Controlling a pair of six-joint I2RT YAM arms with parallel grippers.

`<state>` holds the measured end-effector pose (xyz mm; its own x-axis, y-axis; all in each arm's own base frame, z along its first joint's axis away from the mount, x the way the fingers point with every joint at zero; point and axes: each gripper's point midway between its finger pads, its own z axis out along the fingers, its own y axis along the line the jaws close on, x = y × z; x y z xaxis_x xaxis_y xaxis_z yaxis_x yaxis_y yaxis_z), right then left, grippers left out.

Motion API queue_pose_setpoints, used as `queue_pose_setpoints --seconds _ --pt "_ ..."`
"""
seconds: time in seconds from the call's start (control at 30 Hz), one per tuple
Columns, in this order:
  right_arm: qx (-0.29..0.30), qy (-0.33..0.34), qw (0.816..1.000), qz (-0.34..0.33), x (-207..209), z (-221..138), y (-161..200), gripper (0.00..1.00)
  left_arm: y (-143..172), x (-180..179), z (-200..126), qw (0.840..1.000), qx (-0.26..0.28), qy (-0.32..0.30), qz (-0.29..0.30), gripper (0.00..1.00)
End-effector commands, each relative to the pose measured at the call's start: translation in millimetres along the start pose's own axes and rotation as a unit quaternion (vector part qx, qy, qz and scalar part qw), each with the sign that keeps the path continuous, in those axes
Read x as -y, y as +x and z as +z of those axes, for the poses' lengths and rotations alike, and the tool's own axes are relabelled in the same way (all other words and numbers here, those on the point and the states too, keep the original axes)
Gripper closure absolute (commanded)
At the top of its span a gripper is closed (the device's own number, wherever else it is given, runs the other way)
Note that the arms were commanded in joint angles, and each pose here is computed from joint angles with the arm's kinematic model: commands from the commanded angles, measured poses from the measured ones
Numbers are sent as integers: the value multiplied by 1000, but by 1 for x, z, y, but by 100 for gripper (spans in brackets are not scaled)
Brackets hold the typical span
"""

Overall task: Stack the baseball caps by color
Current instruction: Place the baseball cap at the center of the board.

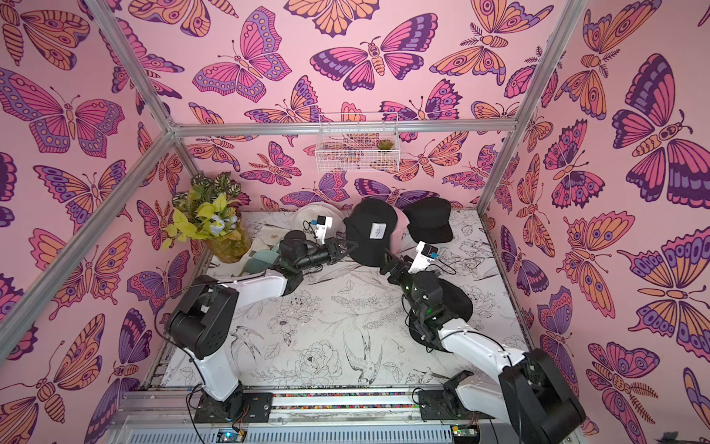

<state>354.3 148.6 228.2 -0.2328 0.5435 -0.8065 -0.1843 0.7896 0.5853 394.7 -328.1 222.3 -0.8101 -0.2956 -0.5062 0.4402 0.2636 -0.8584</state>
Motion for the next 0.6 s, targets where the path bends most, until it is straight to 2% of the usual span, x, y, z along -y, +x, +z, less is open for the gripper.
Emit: queue_pose_setpoints --seconds 0.0,0.1,0.17,0.23,0.37,0.43,0.5,0.57 --pt "-7 11 992 -129 -1 -1 -27 1 25 -45 -25 993 -54 -82 59 100" --pt "-26 -13 989 -147 -2 0 -35 1 27 -45 -36 989 -71 -86 97 100" --pt "-57 -67 982 -169 -15 4 -34 0 32 -46 -43 984 -88 -90 125 100" --pt "-115 -121 965 -200 -28 7 -20 3 38 -46 -48 978 -107 -90 153 100" --pt "-184 -154 943 -230 -41 10 -8 2 54 -41 -60 962 -150 -74 218 100" --pt "-185 -163 938 -242 -45 10 -11 1 63 -27 -68 958 -180 -31 220 100" --pt "-163 -152 944 -244 -45 11 -20 1 67 -8 -75 957 -202 19 208 100" --pt "-142 -163 945 -245 -51 9 -28 1 70 -2 -82 953 -212 23 214 100"
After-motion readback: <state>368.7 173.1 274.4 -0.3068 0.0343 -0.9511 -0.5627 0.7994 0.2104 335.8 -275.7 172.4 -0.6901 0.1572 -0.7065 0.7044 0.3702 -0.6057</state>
